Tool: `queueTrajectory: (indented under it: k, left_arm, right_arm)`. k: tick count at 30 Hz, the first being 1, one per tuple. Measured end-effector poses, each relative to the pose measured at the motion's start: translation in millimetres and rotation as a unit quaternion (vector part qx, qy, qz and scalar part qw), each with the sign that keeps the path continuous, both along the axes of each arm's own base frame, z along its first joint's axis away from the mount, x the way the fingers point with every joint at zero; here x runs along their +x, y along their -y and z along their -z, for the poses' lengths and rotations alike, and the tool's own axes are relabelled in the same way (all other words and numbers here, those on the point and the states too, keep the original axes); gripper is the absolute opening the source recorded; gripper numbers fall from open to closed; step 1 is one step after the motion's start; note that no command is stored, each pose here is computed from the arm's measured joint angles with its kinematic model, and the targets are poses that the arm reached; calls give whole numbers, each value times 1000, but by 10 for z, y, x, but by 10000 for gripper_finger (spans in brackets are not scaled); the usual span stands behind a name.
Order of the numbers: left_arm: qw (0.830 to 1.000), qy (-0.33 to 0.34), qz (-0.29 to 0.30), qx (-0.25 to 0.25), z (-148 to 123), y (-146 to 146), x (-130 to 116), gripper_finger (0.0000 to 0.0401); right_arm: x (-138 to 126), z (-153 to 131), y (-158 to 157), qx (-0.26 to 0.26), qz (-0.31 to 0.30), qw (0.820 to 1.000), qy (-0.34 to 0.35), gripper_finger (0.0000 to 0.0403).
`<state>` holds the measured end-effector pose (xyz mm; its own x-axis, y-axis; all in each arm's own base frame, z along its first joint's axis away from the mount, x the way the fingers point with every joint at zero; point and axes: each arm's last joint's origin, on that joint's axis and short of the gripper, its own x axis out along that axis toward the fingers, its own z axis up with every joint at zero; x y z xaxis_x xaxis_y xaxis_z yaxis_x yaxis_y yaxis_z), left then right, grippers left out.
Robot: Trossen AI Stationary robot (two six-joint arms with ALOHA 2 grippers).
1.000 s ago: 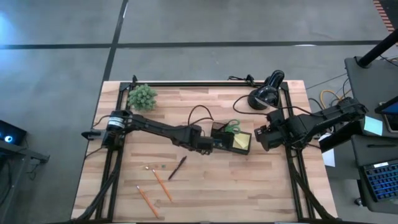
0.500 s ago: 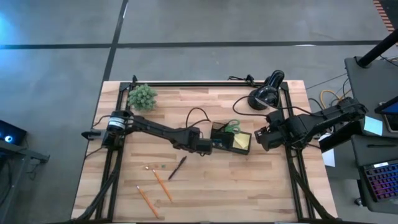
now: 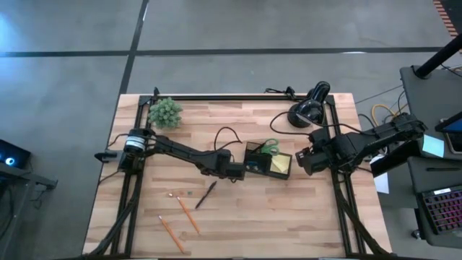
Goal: Pick and place office supplies into organizer
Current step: Put the right blue binder clip into the black mesh organizer
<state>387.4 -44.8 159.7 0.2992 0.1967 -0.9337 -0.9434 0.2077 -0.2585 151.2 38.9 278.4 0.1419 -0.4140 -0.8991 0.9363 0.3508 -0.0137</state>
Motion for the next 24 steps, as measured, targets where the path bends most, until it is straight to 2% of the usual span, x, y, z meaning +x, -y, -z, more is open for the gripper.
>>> queueTrajectory:
  k: [19, 24]
  left_arm:
    - [1000, -6, 5, -3, 64, 16, -43, 133]
    - [1000, -9, 8, -2, 66, 15, -49, 108]
  right_arm:
    - [-2, 0, 2, -3, -5, 1000, -3, 219]
    - [-2, 0, 1, -3, -5, 1000, -3, 219]
